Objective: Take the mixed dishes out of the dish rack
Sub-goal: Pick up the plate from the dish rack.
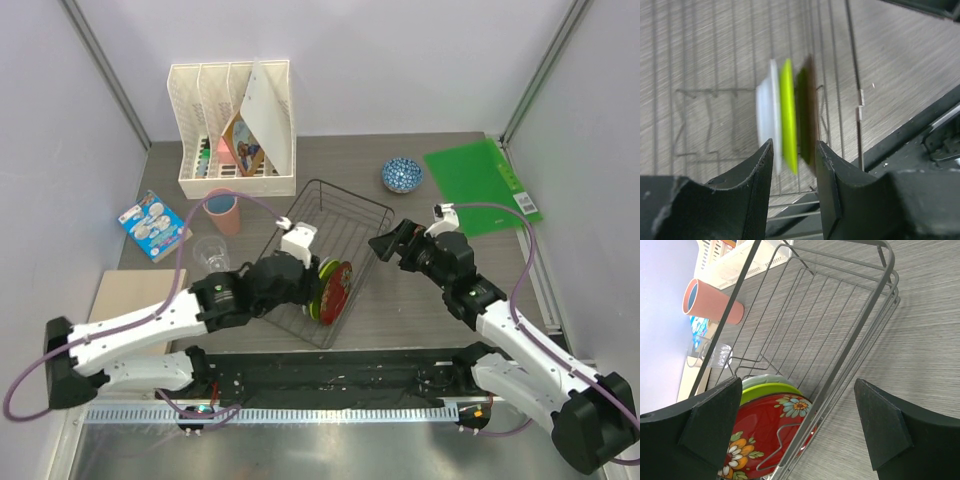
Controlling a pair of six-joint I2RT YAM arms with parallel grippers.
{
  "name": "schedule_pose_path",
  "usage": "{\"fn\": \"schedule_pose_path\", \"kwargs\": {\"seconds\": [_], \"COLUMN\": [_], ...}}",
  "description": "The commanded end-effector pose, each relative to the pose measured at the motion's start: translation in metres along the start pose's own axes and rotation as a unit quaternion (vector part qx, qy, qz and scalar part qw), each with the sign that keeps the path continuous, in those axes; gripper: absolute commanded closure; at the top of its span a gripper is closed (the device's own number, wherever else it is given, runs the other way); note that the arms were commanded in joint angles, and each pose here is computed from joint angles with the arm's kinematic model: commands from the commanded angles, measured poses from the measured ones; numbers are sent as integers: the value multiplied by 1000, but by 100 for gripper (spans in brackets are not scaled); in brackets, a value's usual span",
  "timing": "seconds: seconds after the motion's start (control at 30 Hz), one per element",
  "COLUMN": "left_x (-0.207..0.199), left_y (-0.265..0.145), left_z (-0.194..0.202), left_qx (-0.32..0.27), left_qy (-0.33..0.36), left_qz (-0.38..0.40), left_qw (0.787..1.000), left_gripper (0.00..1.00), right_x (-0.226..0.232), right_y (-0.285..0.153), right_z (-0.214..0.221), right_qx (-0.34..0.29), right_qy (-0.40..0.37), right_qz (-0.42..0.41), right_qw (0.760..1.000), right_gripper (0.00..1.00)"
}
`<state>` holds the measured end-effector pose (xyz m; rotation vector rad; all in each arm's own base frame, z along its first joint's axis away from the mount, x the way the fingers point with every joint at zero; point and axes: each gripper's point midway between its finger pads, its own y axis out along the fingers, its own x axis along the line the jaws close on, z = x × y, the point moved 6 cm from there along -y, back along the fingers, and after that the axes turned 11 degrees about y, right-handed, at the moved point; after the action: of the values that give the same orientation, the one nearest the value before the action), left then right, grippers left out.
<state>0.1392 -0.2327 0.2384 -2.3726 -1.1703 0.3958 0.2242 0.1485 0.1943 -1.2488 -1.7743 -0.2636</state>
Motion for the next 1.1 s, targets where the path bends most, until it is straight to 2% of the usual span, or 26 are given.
{"fn": "schedule_pose_path", "kwargs": {"seconds": [0.0,0.47,0.87,0.93,1.07], "left_x": [-24,-38,-45,-48,-49], "left_y": [15,47,54,50,42], "left_z": [-12,-3,20,20,10], "left_qx": [-26,-11,4,-3,-25], "left_qy": [58,114,114,119,113], "left_qz": [-43,-125,-130,-131,-138], "left_qw": [997,986,985,984,984], "left_gripper": [62,65,70,69,62], "right_x": [5,0,-3,-4,-6], "right_y": [-3,-11,-7,-7,-7], "right_z": [-5,-2,1,1,3], "right_qx": [-15,-17,-11,-12,-11], "right_qy": [6,-8,-9,-9,-8], "right_qz": [-15,-13,-10,-10,-6], "right_qw": [1000,1000,1000,1000,1000], "right_gripper": [0,1,0,0,0]}}
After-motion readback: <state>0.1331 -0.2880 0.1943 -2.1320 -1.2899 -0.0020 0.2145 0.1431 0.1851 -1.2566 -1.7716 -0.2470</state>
